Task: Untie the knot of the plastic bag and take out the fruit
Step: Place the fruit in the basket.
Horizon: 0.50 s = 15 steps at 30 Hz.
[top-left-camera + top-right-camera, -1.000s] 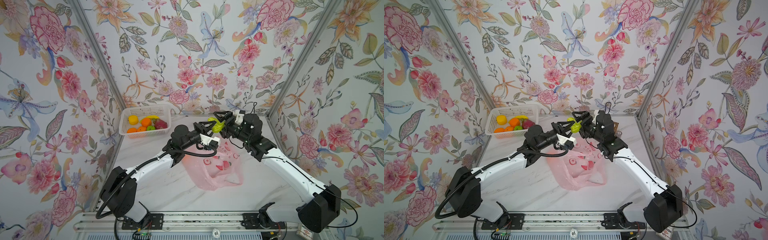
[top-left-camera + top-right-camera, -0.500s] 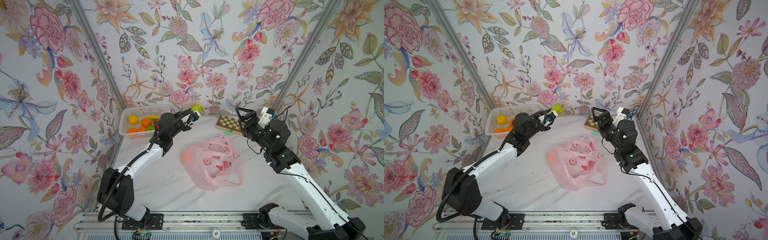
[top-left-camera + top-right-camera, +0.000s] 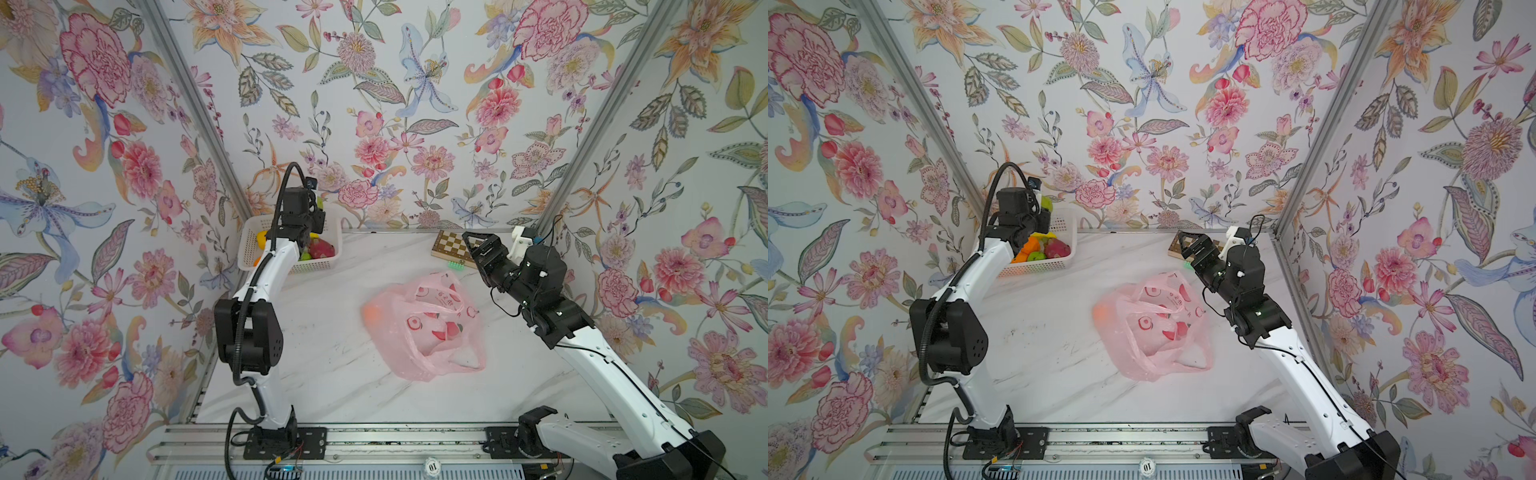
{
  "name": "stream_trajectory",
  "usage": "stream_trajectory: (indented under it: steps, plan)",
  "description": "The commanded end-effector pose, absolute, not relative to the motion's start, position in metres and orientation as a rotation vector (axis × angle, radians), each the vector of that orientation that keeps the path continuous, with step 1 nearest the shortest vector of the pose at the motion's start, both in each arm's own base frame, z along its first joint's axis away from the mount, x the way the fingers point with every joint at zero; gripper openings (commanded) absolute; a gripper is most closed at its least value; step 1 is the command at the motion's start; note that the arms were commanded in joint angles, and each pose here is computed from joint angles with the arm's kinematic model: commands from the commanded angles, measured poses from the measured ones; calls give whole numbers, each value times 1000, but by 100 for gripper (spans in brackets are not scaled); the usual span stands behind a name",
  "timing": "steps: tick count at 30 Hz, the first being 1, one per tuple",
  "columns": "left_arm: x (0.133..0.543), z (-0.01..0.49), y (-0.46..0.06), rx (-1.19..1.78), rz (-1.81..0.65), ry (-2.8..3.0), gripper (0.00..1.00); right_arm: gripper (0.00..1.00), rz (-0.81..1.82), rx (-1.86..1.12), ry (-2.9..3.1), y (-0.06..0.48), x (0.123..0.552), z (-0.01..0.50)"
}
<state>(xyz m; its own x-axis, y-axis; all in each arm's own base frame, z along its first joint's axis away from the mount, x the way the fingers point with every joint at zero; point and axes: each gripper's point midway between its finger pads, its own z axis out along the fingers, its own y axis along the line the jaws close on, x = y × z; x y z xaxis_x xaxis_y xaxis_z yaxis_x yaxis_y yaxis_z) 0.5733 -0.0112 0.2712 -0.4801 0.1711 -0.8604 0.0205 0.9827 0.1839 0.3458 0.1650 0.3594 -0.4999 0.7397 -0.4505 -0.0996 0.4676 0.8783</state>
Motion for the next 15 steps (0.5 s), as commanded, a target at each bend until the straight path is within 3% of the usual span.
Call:
stream_trajectory:
  steps: [1, 7, 15]
  plan:
    - [570, 245, 37, -94, 191, 2198, 29, 99, 1130, 522, 1845, 165, 346, 347]
    - [594, 203, 104, -254, 180, 2287, 30, 99, 1109, 520, 1855, 162, 342, 344]
    - [614, 141, 132, -297, 173, 2404, 36, 99, 1106, 520, 1852, 159, 341, 343]
